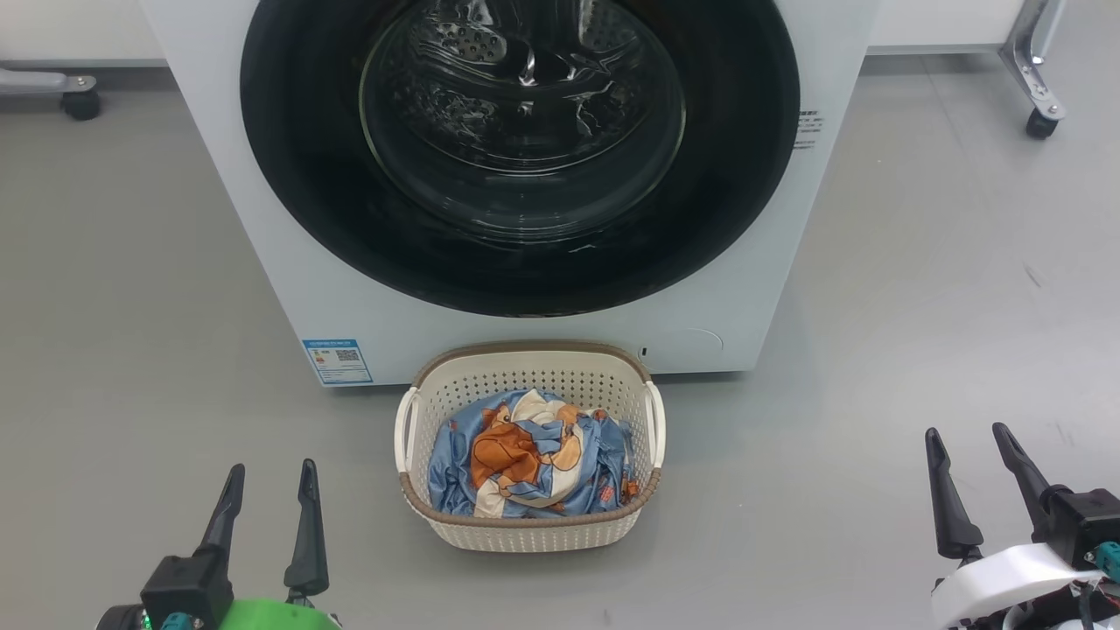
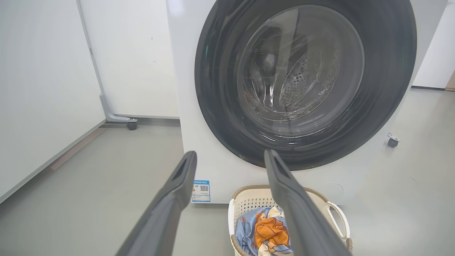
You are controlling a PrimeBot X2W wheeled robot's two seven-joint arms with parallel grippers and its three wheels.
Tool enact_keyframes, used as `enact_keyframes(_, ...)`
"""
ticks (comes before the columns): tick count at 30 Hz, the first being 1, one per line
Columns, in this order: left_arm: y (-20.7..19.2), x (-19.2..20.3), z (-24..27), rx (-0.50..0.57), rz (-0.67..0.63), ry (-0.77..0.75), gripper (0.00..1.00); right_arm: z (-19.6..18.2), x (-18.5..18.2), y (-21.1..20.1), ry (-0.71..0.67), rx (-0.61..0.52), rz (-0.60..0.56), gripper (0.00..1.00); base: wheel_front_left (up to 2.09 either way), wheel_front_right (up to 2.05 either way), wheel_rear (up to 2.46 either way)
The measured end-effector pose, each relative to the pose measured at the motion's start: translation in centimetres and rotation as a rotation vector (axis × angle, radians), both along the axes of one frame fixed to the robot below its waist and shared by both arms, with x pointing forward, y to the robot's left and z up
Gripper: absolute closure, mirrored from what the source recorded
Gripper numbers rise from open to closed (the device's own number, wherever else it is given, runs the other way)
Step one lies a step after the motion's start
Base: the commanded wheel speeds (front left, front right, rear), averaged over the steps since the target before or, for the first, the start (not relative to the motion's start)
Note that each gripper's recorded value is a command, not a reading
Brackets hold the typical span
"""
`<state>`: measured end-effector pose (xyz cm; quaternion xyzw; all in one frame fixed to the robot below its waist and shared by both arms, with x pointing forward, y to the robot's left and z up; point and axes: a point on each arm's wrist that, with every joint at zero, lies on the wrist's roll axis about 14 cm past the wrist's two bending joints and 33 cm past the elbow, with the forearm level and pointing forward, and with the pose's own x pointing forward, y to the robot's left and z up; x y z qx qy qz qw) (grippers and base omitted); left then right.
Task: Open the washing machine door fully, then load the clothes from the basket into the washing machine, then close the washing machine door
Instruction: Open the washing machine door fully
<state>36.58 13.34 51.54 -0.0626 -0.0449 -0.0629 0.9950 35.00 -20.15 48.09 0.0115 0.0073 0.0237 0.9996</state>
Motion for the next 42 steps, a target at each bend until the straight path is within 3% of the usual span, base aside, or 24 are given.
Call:
enact_keyframes(22, 0.31, 0.24, 0.45, -0.038, 0.012, -0.01, 0.0, -0.2, -0.15, -0.08, 0.006, 0.003, -0.005, 0.0, 0.7, 0.77, -1.47)
enact_keyframes(42, 0.46, 0.16, 0.34, -0.039, 0.017, -0.006, 0.0, -0.27, 0.01, 0.18, 0.009, 0.0, 0.006, 0.0, 0.28, 0.28, -0.55)
